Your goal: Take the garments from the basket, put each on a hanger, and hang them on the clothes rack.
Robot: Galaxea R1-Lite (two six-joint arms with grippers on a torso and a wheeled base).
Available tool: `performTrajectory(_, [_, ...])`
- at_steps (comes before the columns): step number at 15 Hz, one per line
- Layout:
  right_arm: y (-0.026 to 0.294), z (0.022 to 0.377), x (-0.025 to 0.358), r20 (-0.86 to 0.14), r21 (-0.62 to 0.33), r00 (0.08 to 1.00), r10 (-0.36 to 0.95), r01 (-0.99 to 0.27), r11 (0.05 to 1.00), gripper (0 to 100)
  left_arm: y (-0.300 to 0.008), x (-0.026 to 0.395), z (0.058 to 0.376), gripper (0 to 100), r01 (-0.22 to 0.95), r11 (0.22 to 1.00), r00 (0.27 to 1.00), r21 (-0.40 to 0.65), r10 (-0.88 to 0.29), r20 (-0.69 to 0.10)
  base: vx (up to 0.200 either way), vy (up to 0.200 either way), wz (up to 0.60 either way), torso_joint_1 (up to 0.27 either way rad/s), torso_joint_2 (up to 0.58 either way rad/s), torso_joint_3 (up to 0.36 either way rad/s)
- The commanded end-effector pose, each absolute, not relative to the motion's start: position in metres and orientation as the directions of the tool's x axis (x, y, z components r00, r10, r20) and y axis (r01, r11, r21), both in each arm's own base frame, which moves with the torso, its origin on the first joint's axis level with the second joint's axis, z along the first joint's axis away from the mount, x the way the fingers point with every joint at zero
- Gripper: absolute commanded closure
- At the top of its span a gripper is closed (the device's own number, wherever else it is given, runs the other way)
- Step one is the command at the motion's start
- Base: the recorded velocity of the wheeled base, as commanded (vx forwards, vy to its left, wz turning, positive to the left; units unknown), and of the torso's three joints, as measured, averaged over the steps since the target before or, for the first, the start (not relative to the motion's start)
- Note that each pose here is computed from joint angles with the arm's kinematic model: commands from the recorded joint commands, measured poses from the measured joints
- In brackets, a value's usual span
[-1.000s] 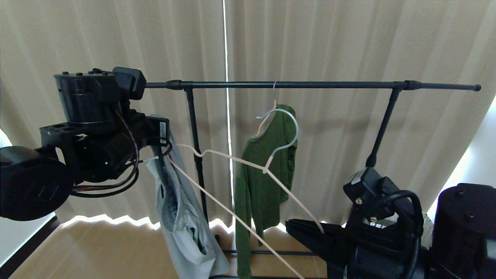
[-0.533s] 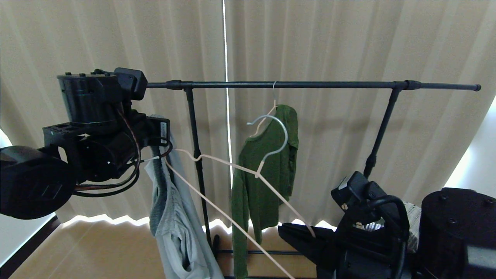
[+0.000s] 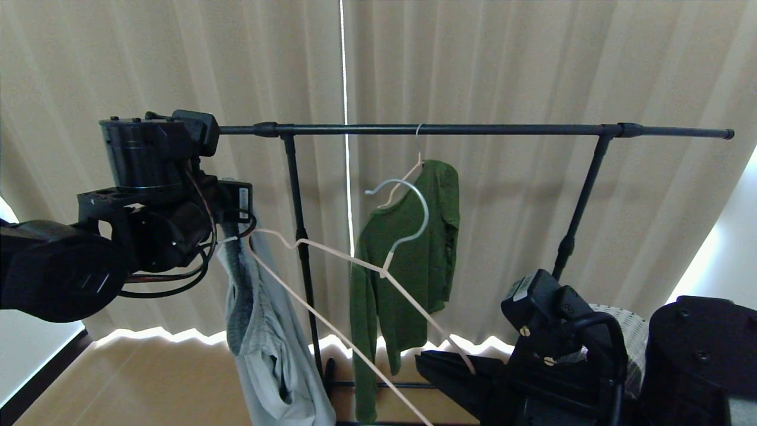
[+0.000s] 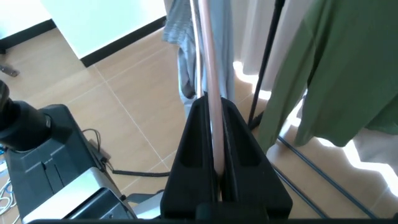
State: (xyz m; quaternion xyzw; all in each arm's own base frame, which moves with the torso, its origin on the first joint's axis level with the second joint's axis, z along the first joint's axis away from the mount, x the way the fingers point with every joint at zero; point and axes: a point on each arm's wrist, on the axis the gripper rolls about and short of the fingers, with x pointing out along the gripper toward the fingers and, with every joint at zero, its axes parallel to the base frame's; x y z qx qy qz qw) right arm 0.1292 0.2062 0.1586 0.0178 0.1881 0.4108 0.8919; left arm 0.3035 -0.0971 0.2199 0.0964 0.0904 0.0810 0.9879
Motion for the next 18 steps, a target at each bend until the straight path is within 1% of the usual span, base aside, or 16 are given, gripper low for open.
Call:
performTrajectory(1, [0.208, 0.157, 0.129, -0.326, 0.186, 0.588, 0.74, -0.728, 0.66, 100, -0.097, 0.303, 0.221, 100, -0.143, 0.968, 0.971, 0.205, 0.178, -0.16, 0.0, 0.0, 0.0, 0.0, 0.0, 0.0])
performTrajectory(3, [0.21, 0.16, 0.12, -0.317, 0.189, 0.563, 0.763, -0.751, 0.633, 100, -0.097, 0.308, 0.219, 100, -0.149, 0.967, 0.969, 0.205, 0.184, -0.163, 0.0, 0.0, 0.0, 0.0, 0.0, 0.0])
performTrajectory(9, [0.215, 0.156, 0.122, -0.33, 0.186, 0.558, 0.761, -0.752, 0.632, 100, -0.098, 0.308, 0.22, 100, -0.145, 0.968, 0.971, 0.204, 0.179, -0.16, 0.0, 0.0, 0.0, 0.0, 0.0, 0.0])
performTrajectory(11, [0.221, 0.156, 0.133, -0.332, 0.19, 0.577, 0.747, -0.734, 0.652, 100, -0.099, 0.306, 0.221, 100, -0.144, 0.969, 0.971, 0.201, 0.177, -0.158, 0.0, 0.0, 0.0, 0.0, 0.0, 0.0])
performTrajectory(15, [0.228, 0.152, 0.165, -0.34, 0.195, 0.638, 0.691, -0.671, 0.715, 100, -0.099, 0.288, 0.231, 100, -0.129, 0.973, 0.979, 0.191, 0.157, -0.134, 0.0, 0.0, 0.0, 0.0, 0.0, 0.0])
performTrajectory(18, [0.229, 0.151, 0.167, -0.341, 0.207, 0.643, 0.685, -0.66, 0.722, 100, -0.099, 0.286, 0.233, 100, -0.127, 0.973, 0.98, 0.191, 0.153, -0.129, 0.0, 0.0, 0.0, 0.0, 0.0, 0.0])
